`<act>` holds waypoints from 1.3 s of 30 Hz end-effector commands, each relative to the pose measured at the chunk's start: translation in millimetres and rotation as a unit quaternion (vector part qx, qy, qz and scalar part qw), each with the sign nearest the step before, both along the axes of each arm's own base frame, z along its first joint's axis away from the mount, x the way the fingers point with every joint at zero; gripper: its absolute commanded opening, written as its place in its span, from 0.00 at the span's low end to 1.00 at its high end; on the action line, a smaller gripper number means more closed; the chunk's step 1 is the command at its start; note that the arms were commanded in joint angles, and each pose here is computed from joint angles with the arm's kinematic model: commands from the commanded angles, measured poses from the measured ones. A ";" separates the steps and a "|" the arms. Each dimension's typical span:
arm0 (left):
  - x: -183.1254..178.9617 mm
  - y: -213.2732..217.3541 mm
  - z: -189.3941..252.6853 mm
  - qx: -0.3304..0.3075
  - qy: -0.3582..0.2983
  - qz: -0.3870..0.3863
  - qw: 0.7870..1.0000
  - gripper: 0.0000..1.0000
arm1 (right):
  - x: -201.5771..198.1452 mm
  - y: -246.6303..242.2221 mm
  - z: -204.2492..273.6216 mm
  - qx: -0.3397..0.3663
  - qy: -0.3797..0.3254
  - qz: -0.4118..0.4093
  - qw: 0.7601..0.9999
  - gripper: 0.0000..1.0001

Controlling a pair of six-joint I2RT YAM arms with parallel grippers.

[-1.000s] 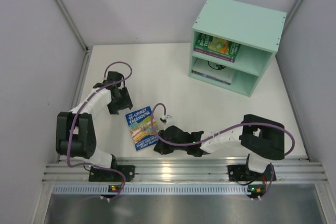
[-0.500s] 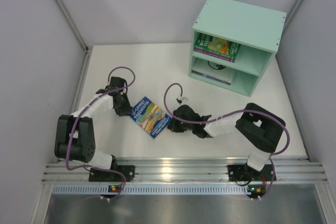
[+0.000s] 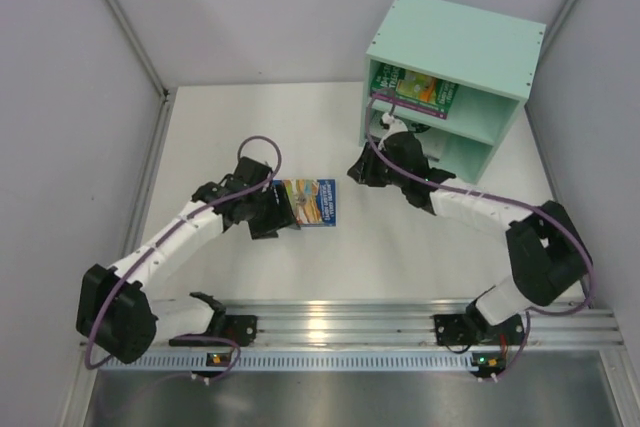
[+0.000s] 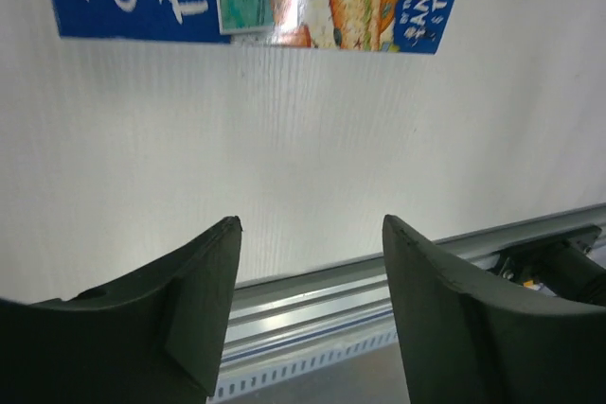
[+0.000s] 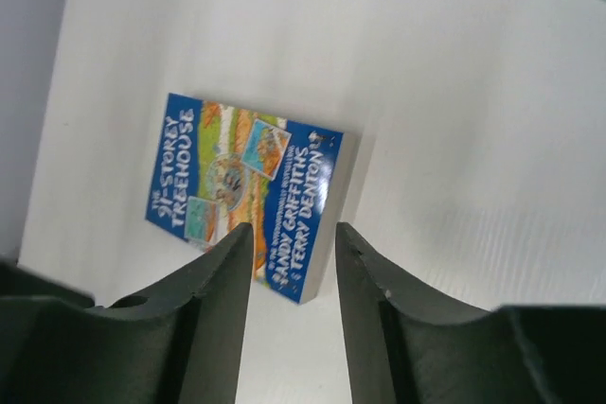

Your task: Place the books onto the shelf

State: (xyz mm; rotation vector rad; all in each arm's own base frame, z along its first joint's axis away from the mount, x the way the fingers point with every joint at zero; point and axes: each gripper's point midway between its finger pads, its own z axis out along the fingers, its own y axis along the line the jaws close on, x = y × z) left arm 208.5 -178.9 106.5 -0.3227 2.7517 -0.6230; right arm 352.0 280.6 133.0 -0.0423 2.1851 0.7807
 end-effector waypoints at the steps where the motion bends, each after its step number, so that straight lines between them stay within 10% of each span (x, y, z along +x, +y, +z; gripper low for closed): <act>1: 48.2 11.8 44.8 0.052 -0.098 0.015 0.994 0.69 | -42.1 -9.5 24.5 0.025 0.032 -0.002 0.999 0.42; 8: 140.7 12.4 45.3 0.168 -0.164 -0.074 0.969 0.73 | -120.4 4.3 14.1 0.165 0.098 -0.090 0.977 0.73; 17: 202.4 29.8 -38.2 0.186 -0.057 -0.097 0.976 0.64 | -136.5 46.7 -11.8 0.222 0.099 -0.115 0.963 0.59; 25: 156.0 59.7 -78.4 0.207 0.050 -0.071 0.975 0.59 | -112.8 92.4 -50.2 0.237 0.117 -0.107 0.958 0.60; 39: 65.3 22.3 -32.3 0.031 0.037 -0.050 0.998 0.57 | -17.1 41.0 -50.2 0.118 0.077 -0.031 0.990 0.65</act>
